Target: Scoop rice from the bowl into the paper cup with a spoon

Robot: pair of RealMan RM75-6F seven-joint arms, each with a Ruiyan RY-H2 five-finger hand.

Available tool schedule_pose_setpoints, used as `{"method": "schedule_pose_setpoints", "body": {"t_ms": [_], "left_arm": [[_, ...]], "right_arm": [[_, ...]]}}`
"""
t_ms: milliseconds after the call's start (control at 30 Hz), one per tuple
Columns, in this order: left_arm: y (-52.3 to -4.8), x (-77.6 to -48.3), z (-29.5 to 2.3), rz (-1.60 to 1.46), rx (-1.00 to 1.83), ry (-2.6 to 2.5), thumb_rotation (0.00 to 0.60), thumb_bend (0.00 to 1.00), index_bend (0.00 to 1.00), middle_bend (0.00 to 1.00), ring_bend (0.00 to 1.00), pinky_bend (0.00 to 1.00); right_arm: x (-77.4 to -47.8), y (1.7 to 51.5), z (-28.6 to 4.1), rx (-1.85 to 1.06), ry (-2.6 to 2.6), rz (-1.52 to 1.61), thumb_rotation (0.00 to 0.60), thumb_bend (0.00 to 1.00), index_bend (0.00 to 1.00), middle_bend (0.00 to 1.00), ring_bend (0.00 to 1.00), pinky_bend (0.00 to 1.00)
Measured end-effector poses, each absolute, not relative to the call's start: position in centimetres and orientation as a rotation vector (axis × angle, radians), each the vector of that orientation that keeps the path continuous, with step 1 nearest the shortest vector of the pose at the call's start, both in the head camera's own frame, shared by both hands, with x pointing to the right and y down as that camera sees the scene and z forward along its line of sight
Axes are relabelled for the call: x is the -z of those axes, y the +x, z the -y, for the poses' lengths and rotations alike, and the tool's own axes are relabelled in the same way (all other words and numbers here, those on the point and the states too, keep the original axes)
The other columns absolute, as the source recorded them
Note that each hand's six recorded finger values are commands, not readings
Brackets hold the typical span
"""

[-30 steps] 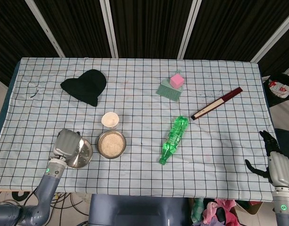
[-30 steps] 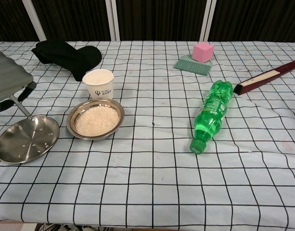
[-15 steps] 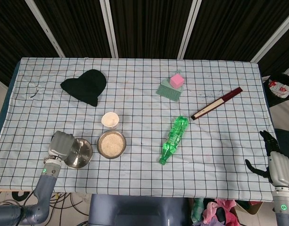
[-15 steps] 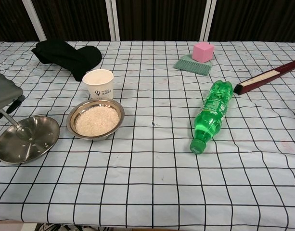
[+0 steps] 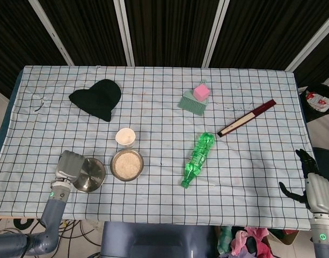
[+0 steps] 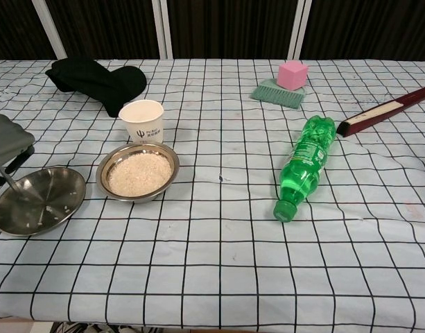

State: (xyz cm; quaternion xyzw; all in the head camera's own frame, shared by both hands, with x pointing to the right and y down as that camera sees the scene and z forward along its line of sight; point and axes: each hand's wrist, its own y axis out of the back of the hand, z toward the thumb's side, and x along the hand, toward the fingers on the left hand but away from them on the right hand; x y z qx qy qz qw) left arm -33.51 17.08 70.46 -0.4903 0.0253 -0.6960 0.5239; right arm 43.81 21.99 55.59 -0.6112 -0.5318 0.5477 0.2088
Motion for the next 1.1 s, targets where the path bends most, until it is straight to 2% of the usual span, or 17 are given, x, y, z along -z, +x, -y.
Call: {"method": "schedule_pose_setpoints", "body": {"t_ms": [167,400,433,500,600,667,800,833,900,1100], "left_arm": [[-33.7,-70.3,-17.0,-0.068,1.679,-1.174,0.600,0.20,0.49,1.00,1.00,1.00],[-34.1,-69.5,-16.7,-0.136,1.696,-1.192,0.600,0.18,0.42,1.00,1.00,1.00],[-34.2,-69.3,-16.6,-0.152,1.696,-1.197,0.600,0.17,0.39,0.99,0.98,1.00],[-34.4,-68.6,-16.5,-0.199,1.689,-1.210,0.600,0.17,0.32,0.91,0.90,0.95],[-34.8,-67.3,-16.4,-0.288,1.663,-1.230,0.600,0.16,0.17,0.60,0.65,0.73],[-35.3,-66.4,-16.6,-0.350,1.647,-1.248,0.600,0.15,0.11,0.36,0.44,0.53],[-37.2,-64.1,-17.2,-0.503,1.604,-1.296,0.600,0.11,0.01,0.07,0.13,0.21],[-37.6,-63.4,-17.5,-0.533,1.589,-1.299,0.600,0.09,0.00,0.02,0.06,0.12],[-38.7,-62.0,-18.1,-0.594,1.547,-1.300,0.600,0.06,0.00,0.00,0.00,0.02],[-42.6,-58.8,-21.6,-0.762,1.521,-1.339,0.600,0.02,0.00,0.00,0.00,0.00]], "right_arm": [[-55.6,43.8,-22.0,-1.524,-1.702,1.477,0.600,0.23,0.00,0.00,0.00,0.19],[-55.6,43.8,-22.1,-1.525,-1.701,1.468,0.600,0.23,0.00,0.00,0.00,0.19],[-55.6,43.8,-22.1,-1.526,-1.700,1.464,0.600,0.23,0.00,0.00,0.00,0.19],[-55.6,43.8,-22.1,-1.528,-1.700,1.459,0.600,0.23,0.00,0.00,0.00,0.19],[-55.7,43.7,-22.2,-1.531,-1.699,1.447,0.600,0.23,0.00,0.00,0.00,0.19],[-55.7,43.7,-22.2,-1.536,-1.697,1.432,0.600,0.23,0.00,0.00,0.00,0.19],[-55.8,43.7,-22.3,-1.545,-1.690,1.389,0.600,0.23,0.00,0.00,0.00,0.19],[-55.8,43.6,-22.3,-1.545,-1.685,1.366,0.600,0.23,0.00,0.00,0.00,0.19],[-55.8,43.5,-22.3,-1.544,-1.671,1.323,0.600,0.23,0.00,0.00,0.00,0.18],[-55.8,43.2,-22.5,-1.531,-1.610,1.195,0.600,0.20,0.00,0.00,0.00,0.18]]}}
